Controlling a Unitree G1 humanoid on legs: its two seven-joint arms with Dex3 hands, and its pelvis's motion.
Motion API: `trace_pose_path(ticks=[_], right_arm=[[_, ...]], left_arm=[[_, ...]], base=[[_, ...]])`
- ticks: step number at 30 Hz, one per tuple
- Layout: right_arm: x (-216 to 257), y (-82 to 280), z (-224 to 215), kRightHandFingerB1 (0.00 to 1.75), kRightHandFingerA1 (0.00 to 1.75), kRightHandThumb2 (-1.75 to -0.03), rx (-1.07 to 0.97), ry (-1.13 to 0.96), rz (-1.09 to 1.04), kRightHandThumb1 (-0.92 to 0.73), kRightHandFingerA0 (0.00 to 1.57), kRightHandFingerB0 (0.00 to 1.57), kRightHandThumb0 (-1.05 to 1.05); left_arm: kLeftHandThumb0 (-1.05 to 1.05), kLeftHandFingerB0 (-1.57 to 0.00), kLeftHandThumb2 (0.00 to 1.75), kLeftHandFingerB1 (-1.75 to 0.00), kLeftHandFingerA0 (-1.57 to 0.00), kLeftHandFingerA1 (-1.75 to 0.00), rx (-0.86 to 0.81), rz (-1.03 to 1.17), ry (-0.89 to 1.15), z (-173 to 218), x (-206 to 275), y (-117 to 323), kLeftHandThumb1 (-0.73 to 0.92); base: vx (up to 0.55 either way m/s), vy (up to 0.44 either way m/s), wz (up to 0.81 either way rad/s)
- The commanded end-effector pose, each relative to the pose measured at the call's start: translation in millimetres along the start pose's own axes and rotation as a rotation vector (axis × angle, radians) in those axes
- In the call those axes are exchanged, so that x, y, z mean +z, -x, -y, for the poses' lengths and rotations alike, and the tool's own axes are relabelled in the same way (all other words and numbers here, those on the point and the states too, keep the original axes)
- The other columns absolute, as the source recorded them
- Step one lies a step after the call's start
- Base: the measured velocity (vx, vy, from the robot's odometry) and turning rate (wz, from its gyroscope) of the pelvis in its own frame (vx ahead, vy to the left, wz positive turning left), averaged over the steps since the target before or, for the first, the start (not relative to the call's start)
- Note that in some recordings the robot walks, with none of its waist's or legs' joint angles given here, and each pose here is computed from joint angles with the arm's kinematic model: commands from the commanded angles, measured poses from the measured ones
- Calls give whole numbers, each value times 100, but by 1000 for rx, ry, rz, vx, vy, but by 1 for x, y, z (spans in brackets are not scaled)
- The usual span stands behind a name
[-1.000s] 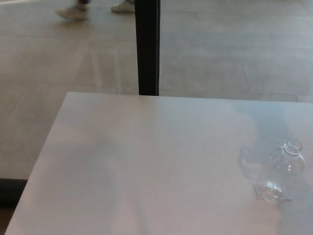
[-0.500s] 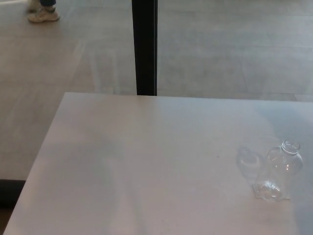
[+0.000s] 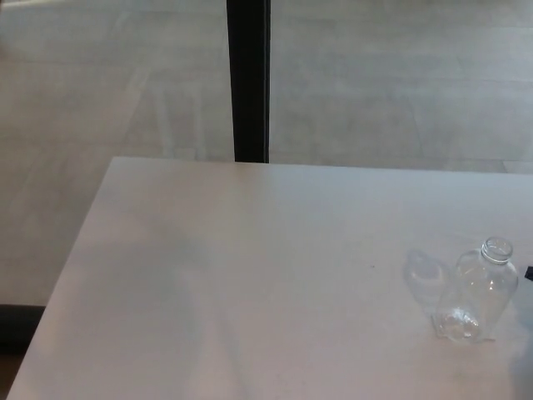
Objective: The robot uses its right hand to grab and lift the lid of the spray bottle kept in the middle of the desk and places the lid on the right side of the bottle
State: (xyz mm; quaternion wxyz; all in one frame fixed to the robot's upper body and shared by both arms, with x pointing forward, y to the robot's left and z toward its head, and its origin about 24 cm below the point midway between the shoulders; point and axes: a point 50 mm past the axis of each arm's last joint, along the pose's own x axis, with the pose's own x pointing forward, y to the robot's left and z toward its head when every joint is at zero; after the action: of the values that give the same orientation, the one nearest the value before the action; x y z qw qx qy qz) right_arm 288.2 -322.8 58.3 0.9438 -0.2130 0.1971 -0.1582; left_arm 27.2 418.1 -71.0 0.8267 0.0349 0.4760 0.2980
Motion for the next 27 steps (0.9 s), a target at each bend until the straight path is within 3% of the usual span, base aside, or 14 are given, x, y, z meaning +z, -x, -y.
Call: trace_pose_path(ticks=[1, 7, 9, 10, 11, 12, 13, 14, 15, 17, 21, 23, 26, 27], right_arm=[[-5, -5, 2, 59, 143, -62, -64, 20, 30, -64, 82, 70, -42], [-13, -8, 3, 58, 141, -63, -55, 49, 44, -64, 77, 67, -44], [-17, -7, 4, 37, 73, -61, 2, 160, 37, -66, 38, 52, -55], [-18, -8, 4, 37, 73, -61, 5, 168, 39, -66, 38, 52, -55], [-18, -8, 4, 46, 51, -87, 29, 199, 40, -53, 9, 30, -71], [-18, -7, 4, 46, 51, -87, 64, 244, 40, -53, 9, 30, -71], [-17, -7, 5, 44, 29, -89, 100, 289, 36, -53, 5, 19, -74], [-16, -6, 5, 35, 0, -76, 146, 309, 47, -52, 0, 14, -80], [-14, -4, 5, 35, 0, -87, 185, 298, 55, -56, 0, 13, -91], [-8, -2, 6, 28, 0, -83, 238, 308, 71, -50, 0, 5, -90], [2, 4, 8, 21, 0, -94, 310, 368, 107, -60, 0, 8, -101], [6, 6, 9, 24, 0, -88, 323, 395, 120, -50, 0, 4, -94], [17, 15, 14, 24, 0, -89, 360, 429, 144, -50, 0, 6, -94], [20, 18, 18, 33, 0, -59, 368, 425, 152, -62, 0, 4, -95]], left_arm=[[-78, -44, 65, -41, -58, -55, 18, 9, 12, -4, 2, 1, 84], [-77, -44, 65, -42, -59, -56, 18, 18, 18, -3, 3, 1, 84], [-77, -44, 65, -42, -58, -54, 22, 12, 7, -4, 2, 1, 84], [-77, -44, 65, -42, -58, -54, 22, 12, 7, -4, 2, 1, 84], [-76, -43, 65, -42, -57, -56, 18, 13, 3, -4, 2, 1, 86], [-76, -43, 65, -42, -57, -56, 11, 14, -2, -4, 2, 1, 86], [-77, -44, 65, -42, -58, -55, 16, 10, 2, -4, 2, 1, 85], [-77, -43, 65, -41, -59, -54, 20, 7, -9, -4, 1, 1, 85], [-76, -43, 65, -41, -58, -54, 18, 8, -15, -4, 1, 1, 86], [-77, -43, 65, -40, -57, -53, 12, 10, -9, -3, 2, 1, 85], [-77, -43, 65, -41, -57, -54, 10, 15, 16, -4, 1, 1, 85], [-76, -44, 65, -42, -58, -55, 13, 13, 15, -4, 1, 1, 85], [-76, -44, 65, -42, -59, -56, 21, 9, 18, -4, 2, 1, 85], [-76, -44, 65, -42, -59, -56, 23, 9, 16, -4, 2, 1, 84]], base=[[0, 0, 0], [0, 0, 0], [0, 0, 0], [0, 0, 0], [0, 0, 0], [0, 0, 0], [0, 0, 0], [0, 0, 0], [0, 0, 0], [0, 0, 0], [0, 0, 0], [0, 0, 0], [0, 0, 0], [0, 0, 0]])
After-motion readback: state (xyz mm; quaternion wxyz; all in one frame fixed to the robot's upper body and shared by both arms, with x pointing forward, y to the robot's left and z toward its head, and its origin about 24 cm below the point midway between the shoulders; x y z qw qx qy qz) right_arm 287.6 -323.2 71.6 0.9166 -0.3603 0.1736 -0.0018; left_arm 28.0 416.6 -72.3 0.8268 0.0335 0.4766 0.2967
